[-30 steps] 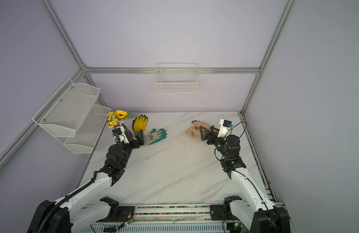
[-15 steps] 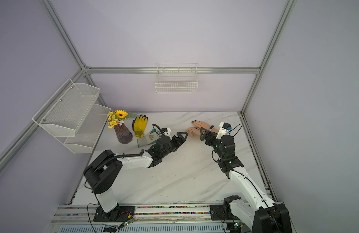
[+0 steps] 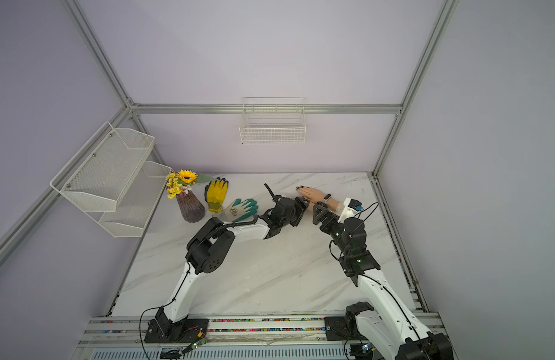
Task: Take off the watch
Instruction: Move the hand to the center of the board.
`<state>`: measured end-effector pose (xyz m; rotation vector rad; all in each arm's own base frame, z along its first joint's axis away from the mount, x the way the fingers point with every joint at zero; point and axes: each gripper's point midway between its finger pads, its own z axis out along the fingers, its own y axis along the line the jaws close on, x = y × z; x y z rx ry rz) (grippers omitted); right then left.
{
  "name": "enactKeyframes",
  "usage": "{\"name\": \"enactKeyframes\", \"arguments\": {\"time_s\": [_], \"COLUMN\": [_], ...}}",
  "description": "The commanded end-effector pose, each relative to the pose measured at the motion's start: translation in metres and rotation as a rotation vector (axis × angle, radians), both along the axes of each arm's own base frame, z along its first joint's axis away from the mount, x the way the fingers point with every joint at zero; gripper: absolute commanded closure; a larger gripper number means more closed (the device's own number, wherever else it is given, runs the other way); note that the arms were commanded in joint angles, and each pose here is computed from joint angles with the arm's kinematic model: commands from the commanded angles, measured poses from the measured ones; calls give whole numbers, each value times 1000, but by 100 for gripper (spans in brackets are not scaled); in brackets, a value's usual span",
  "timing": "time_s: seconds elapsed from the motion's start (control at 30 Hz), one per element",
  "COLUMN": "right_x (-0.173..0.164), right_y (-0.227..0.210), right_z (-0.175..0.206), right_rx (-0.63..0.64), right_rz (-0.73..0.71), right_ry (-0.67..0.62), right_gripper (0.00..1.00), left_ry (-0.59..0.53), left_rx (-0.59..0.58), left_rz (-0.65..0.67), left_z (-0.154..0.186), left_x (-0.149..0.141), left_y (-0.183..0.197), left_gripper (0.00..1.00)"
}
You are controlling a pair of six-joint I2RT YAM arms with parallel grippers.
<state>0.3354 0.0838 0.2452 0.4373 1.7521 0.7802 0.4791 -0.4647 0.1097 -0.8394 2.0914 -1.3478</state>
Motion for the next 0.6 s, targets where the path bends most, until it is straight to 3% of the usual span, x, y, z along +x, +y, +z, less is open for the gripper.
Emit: {"name": "enactKeyframes", "arguments": {"time_s": [0.0, 0.13, 0.3, 0.43, 0.57], "right_x": [-4, -8, -10, -7, -5], "right_y": [-4, -3, -7, -10, -9], "right_z": [6, 12, 10, 6, 16], "right_rx": [10, 13, -15, -45, -96], "right_rz": [-21, -14, -25, -46, -28], "right_ry": [5, -8, -2, 10, -26], "right_gripper": [3, 2, 3, 2, 3], "left_ry": [26, 20, -6, -8, 1], "left_rx": [86, 103, 156, 192, 231], "left_rz": [7, -18, -16, -28, -44], "left_z": [-23, -37, -40, -35, -27], "left_x": [12, 28, 38, 35, 24], "left_y": [-4, -16, -10, -4, 6], "left_gripper": [18, 29, 54, 69, 78]}}
